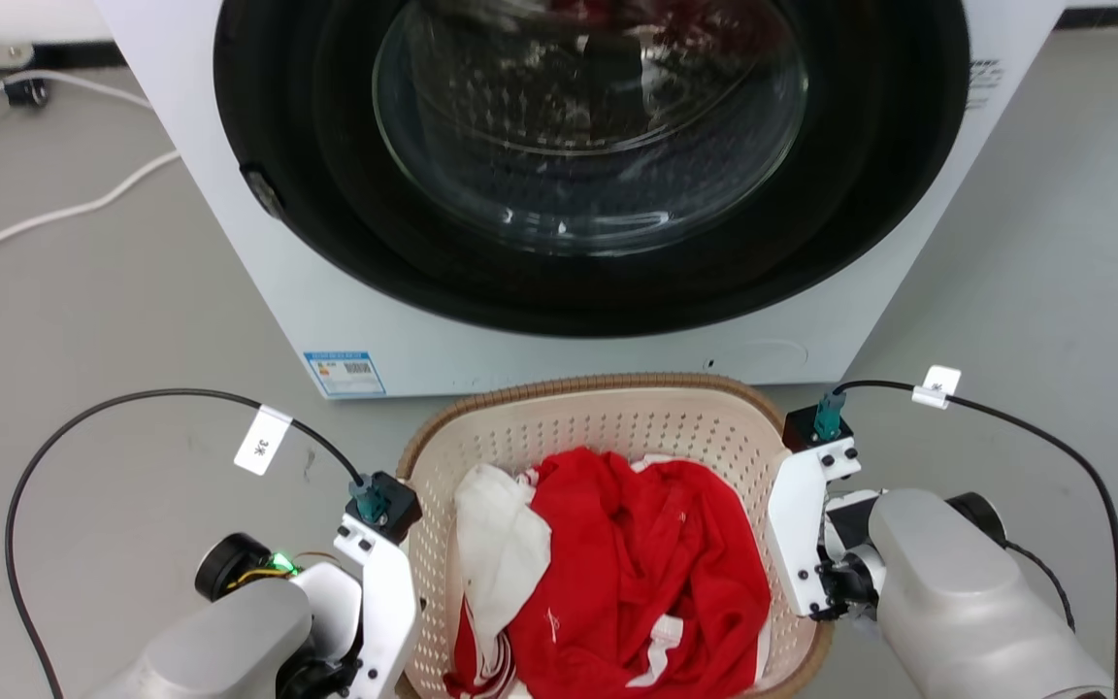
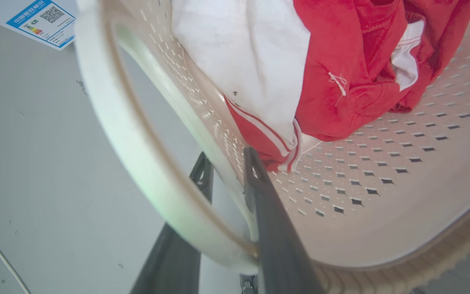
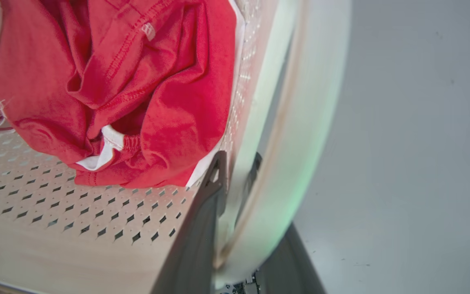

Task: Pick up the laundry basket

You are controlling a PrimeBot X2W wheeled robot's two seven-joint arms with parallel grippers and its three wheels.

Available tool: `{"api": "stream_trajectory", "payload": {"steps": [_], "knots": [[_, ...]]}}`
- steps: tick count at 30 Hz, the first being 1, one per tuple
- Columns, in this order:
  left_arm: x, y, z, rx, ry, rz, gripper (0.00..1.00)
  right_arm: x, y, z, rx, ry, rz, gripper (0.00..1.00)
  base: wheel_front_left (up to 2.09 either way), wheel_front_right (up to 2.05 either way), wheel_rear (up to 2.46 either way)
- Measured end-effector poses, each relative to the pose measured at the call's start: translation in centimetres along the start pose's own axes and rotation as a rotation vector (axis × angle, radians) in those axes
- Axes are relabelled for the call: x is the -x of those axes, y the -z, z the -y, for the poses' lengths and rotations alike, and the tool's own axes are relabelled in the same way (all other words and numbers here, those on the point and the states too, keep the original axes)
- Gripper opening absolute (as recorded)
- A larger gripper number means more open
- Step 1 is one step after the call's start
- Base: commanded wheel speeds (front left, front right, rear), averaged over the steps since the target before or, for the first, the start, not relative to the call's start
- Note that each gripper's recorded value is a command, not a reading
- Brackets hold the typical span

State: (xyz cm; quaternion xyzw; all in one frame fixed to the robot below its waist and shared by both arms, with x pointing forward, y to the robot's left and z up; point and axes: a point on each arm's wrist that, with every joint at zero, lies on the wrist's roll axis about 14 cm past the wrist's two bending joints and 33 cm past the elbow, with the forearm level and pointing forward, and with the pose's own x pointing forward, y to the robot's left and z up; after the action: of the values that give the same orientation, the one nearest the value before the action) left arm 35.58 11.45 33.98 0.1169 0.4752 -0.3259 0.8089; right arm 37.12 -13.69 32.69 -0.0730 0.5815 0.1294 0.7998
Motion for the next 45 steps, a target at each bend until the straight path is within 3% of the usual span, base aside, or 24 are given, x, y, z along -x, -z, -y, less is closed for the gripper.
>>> {"api": "stream_trajectory", "payload": {"steps": [15, 45], "knots": [[2.3, 1.4, 3.3, -0.044, 0.033, -0.052, 0.0, 3.1, 3.1, -0.4, -0.042, -0.001, -0.029, 0.0, 0.0, 0.0, 0.0], [3.0, 1.9, 4.2, -0.05, 0.033, -0.07, 0.0, 3.6, 3.1, -0.6, -0.028, 0.003, -0.022, 0.0, 0.0, 0.0, 0.0]]}}
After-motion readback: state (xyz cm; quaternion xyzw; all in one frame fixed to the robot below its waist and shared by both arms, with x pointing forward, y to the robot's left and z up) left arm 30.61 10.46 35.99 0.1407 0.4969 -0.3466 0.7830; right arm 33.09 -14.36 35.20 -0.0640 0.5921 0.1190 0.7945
